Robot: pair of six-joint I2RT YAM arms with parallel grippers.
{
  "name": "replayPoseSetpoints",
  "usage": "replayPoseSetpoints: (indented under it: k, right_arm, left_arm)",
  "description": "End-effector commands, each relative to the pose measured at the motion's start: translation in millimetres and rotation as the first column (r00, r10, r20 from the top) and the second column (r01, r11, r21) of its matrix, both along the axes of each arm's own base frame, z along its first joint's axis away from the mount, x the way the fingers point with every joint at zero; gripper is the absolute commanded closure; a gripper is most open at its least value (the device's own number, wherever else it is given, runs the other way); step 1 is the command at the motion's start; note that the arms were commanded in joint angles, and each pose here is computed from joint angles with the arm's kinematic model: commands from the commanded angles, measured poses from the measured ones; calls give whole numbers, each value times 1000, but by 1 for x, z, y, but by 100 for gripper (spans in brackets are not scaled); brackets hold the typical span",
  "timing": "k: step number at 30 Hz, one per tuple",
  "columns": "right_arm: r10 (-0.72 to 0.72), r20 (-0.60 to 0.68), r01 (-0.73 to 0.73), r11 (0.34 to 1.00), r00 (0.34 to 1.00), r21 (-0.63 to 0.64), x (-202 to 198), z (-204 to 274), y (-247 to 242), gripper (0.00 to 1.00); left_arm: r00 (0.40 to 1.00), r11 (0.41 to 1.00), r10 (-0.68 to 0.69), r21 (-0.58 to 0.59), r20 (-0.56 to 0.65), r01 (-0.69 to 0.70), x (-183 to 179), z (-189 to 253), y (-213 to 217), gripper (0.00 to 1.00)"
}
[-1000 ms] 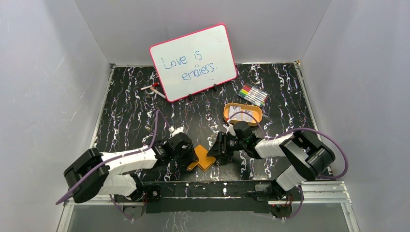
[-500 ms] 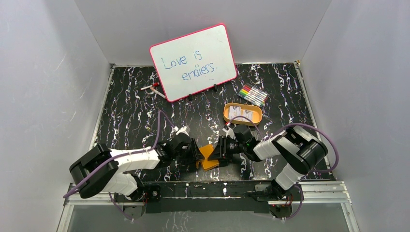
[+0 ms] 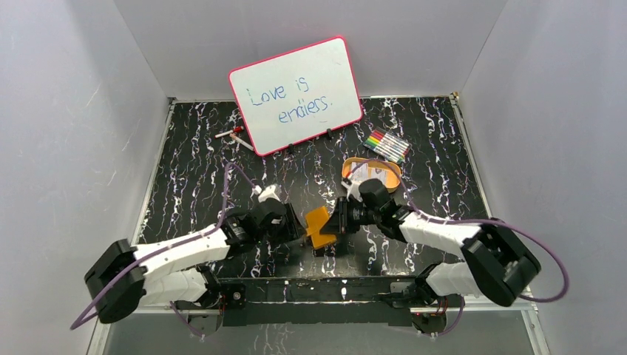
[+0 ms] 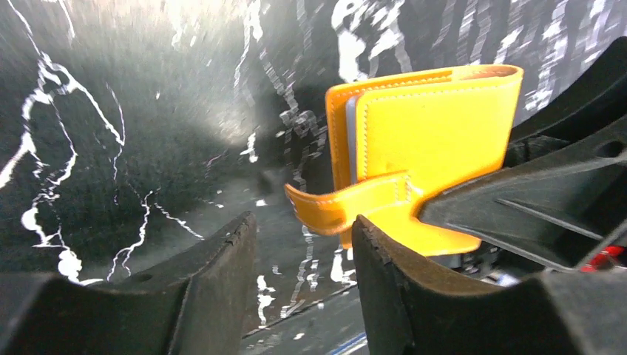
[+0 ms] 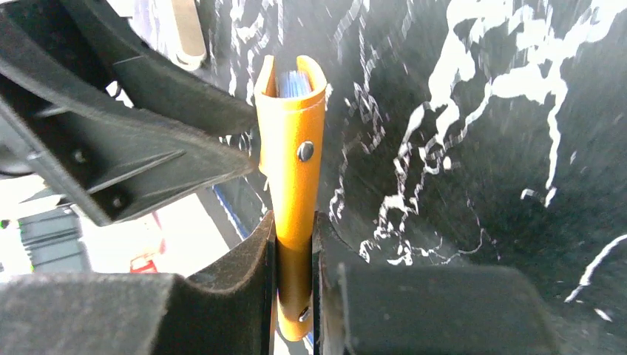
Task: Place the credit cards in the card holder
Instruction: Pick up the card holder from the center of the board.
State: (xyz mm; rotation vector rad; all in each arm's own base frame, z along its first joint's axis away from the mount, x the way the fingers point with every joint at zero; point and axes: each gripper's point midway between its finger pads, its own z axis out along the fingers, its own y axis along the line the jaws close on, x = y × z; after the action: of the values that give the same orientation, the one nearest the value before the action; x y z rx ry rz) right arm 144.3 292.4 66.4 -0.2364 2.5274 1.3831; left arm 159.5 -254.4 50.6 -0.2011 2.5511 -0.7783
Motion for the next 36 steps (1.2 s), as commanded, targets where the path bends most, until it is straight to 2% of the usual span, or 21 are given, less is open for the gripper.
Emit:
replayPoseSetpoints:
  k: [1, 5, 9, 13, 16, 17, 19, 21, 23, 27, 29, 32, 36]
  right_arm:
    - [14, 269, 13, 995, 963, -97, 35, 50, -5, 97]
    - [52, 452, 64, 969, 891, -237, 61, 80, -19, 100]
    - [123, 646, 196, 896, 754, -399, 95, 113, -33, 100]
    - [231, 824, 421, 770, 517, -480, 127, 166, -43, 100]
    - [296, 905, 598, 680, 306, -425, 143, 212, -52, 100]
    - [273, 936, 651, 674, 220, -349, 148, 235, -52, 100]
    - [300, 951, 728, 637, 71, -255, 151, 267, -61, 100]
    - [356, 933, 783, 595, -51, -184, 149, 294, -72, 100]
    - [395, 907, 811, 572, -143, -121, 145, 316, -81, 100]
    - [472, 820, 821, 570, -325, -2, 127, 350, -89, 100]
    - [509, 764, 812, 583, -398, 34, 117, 361, -87, 100]
    - [564, 680, 803, 592, -468, 63, 103, 371, -80, 100]
    - [609, 593, 789, 610, -527, 74, 88, 374, -69, 100]
  left_arm:
    - [982, 992, 115, 38, 152, -122, 27, 67, 24, 49]
    - [947, 979, 203, -68, 248, -192, 43, 126, 26, 44]
    - [906, 943, 314, -205, 285, -262, 61, 179, 18, 27]
    - [878, 910, 392, -257, 275, -326, 79, 219, 6, 24]
    - [855, 890, 440, -263, 274, -373, 93, 242, 0, 23]
    - [844, 882, 456, -270, 283, -386, 98, 251, -1, 23]
    - [830, 875, 469, -290, 303, -388, 105, 272, -5, 16]
    - [821, 874, 470, -298, 324, -383, 109, 286, -7, 15]
    - [802, 861, 494, -320, 336, -396, 111, 298, -3, 15]
    - [747, 825, 548, -387, 376, -411, 111, 327, 16, 15]
    - [719, 807, 573, -425, 394, -410, 109, 341, 25, 15]
    - [696, 784, 594, -483, 404, -390, 106, 361, 32, 15]
    - [668, 771, 597, -546, 443, -327, 104, 389, 35, 14]
